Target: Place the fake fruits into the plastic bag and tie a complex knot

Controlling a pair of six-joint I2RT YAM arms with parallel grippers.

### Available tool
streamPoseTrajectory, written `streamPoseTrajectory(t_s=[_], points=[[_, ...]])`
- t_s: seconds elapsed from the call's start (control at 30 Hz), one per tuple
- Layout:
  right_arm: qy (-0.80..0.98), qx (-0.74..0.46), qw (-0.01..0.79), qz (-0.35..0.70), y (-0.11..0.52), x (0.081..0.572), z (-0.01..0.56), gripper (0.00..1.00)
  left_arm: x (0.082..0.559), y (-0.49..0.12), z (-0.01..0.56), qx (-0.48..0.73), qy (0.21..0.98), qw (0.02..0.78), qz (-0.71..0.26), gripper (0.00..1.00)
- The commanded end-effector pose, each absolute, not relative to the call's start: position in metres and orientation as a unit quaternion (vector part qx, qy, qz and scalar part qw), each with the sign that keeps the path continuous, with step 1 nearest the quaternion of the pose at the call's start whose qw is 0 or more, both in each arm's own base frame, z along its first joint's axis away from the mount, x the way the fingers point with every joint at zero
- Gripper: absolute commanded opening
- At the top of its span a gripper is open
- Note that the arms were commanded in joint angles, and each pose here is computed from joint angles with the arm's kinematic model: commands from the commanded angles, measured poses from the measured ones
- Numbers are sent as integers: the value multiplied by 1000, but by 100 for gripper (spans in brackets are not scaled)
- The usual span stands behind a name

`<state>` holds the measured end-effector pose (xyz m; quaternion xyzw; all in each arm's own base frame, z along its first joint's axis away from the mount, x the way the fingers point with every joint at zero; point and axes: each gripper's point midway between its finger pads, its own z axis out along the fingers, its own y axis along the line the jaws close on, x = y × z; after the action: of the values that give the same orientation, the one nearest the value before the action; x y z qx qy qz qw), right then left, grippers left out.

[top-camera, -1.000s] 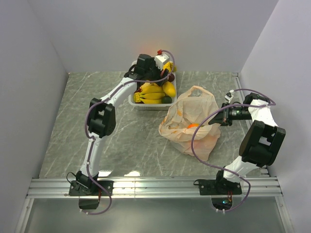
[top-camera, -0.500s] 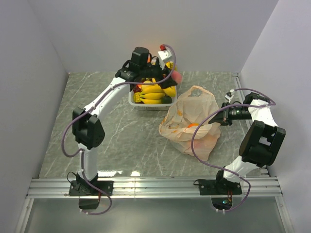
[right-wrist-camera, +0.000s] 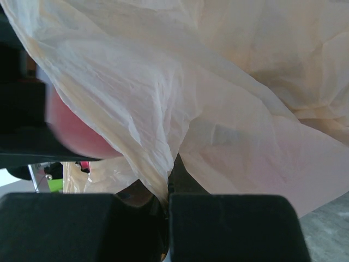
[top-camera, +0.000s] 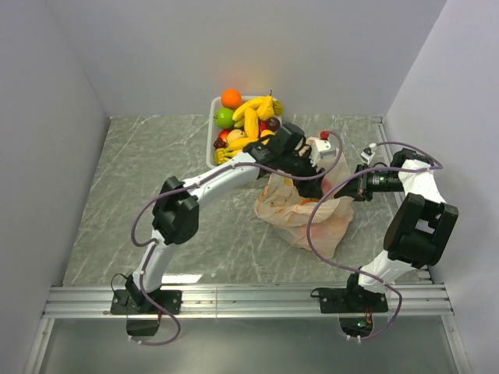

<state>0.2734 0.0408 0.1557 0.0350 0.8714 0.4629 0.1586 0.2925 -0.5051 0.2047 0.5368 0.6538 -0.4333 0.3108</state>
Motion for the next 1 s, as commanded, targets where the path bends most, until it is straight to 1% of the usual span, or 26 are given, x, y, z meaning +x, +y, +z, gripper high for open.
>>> streamPoseTrajectory(t_s=[0.0, 0.03, 0.07, 0.1, 0.17, 0.2, 0.23, 0.27, 0.3, 0.37, 0.4, 0.5, 0.57, 0.63, 0.67, 0.73, 0.83, 0.87, 0.93, 0.97], points=[[863, 29, 183, 470, 40, 277, 168, 0, 308, -507, 232, 512, 669, 339, -420, 77], [863, 29, 182, 470, 40, 276, 168, 0, 307, -505, 234, 517, 665, 339, -419, 95], [863, 28, 180, 472, 41, 275, 168, 0, 303, -502, 237, 519, 668, 331, -419, 99], [863, 29, 179, 472, 41, 274, 167, 0, 300, -499, 248, 520, 663, 337, -419, 99], [863, 26, 175, 472, 41, 272, 166, 0, 298, -487, 253, 520, 668, 332, -416, 99], [863, 25, 173, 473, 41, 271, 165, 0, 294, -478, 273, 519, 661, 345, -418, 99], [863, 21, 171, 474, 42, 269, 165, 0, 293, -471, 280, 516, 661, 347, -420, 99], [863, 20, 168, 475, 42, 269, 164, 0, 299, -456, 277, 505, 673, 344, -417, 99], [864, 18, 168, 474, 42, 268, 164, 0, 293, -443, 301, 502, 660, 358, -428, 99], [864, 17, 168, 475, 42, 267, 163, 0, 293, -420, 303, 495, 668, 352, -431, 99], [864, 17, 166, 476, 43, 266, 162, 0, 280, -408, 313, 498, 663, 346, -439, 99], [861, 18, 162, 482, 44, 264, 160, 0, 257, -391, 307, 514, 661, 319, -445, 99], [860, 15, 159, 485, 45, 263, 159, 0, 237, -388, 291, 511, 667, 278, -465, 99], [860, 12, 158, 485, 45, 261, 159, 0, 228, -389, 286, 509, 669, 274, -467, 99], [860, 10, 158, 485, 46, 260, 159, 0, 216, -393, 271, 513, 674, 257, -465, 99], [862, 8, 160, 481, 45, 260, 158, 0, 209, -398, 263, 509, 679, 253, -464, 99], [862, 1, 164, 479, 45, 258, 161, 0, 211, -411, 247, 499, 692, 271, -445, 99], [862, -2, 165, 479, 46, 258, 162, 0, 220, -418, 243, 495, 700, 295, -423, 99], [861, -9, 165, 481, 46, 256, 162, 0, 219, -427, 232, 499, 706, 284, -415, 99], [860, -10, 164, 483, 46, 256, 162, 0, 215, -437, 241, 506, 697, 287, -421, 99]])
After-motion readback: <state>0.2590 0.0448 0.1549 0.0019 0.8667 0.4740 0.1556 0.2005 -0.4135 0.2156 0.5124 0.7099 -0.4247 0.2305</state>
